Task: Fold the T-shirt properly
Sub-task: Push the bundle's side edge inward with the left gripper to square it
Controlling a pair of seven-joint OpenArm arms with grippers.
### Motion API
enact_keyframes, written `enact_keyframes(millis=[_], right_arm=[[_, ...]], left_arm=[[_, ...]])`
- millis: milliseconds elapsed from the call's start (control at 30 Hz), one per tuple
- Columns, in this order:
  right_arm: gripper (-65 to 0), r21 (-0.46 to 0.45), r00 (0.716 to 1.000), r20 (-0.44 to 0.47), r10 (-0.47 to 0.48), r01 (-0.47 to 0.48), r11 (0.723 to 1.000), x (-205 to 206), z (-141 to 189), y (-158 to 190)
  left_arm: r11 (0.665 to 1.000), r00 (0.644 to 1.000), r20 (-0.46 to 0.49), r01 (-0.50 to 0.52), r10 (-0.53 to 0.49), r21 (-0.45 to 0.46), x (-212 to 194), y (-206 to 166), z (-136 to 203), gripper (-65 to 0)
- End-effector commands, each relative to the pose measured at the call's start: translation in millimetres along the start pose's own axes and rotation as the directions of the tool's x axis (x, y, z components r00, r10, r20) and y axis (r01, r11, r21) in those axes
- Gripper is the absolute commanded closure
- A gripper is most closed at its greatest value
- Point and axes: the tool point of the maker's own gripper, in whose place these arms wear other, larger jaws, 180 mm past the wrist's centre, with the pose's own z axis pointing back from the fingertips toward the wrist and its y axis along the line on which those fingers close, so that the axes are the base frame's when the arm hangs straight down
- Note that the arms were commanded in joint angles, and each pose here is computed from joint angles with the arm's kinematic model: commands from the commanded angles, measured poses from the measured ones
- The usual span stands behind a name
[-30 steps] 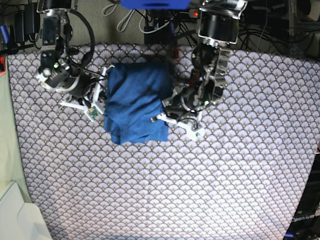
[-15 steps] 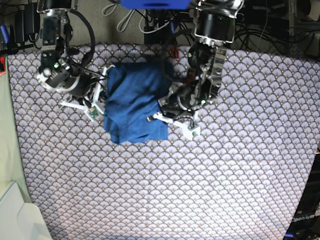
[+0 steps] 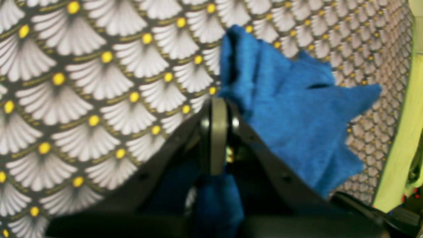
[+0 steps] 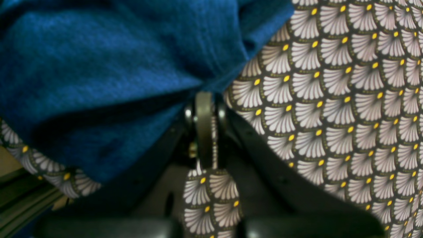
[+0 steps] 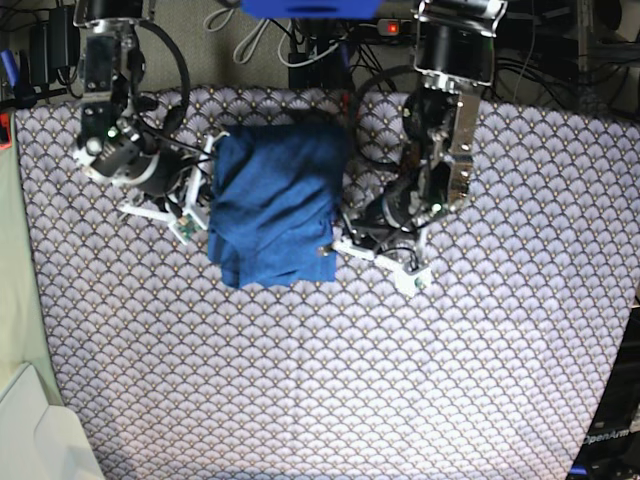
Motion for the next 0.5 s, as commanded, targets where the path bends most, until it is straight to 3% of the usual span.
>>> enact_keyframes(millis=[0,200,400,467], right_arm=[[0.0,-0.014,0.999,0.044,0.006,-0.005,1.000,12,4,-6],[0.0,-0.019,0.999,0.046,0.012,-0.011,1.000,13,6,-8],[0.0,-0.019,0.999,0.046,0.012,-0.011,1.000,13,6,-8],[0.0,-0.020,0.999,0.047,0.012,-0.011,1.000,14,6,-8]], left_arm=[[1.000,0.999,0.041,0.018,-0.017,-0.024,16,-8,5,-0.1],[0.998,0.997,0.065,0.043,-0.046,0.041,25,26,17,-0.1],[0.996,0.984,0.178,-0.016,0.000,0.086,52,61,52,-0.1],[0.994,0.984,0.178,-0.029,0.010,0.104,54,72,64,-0.1]])
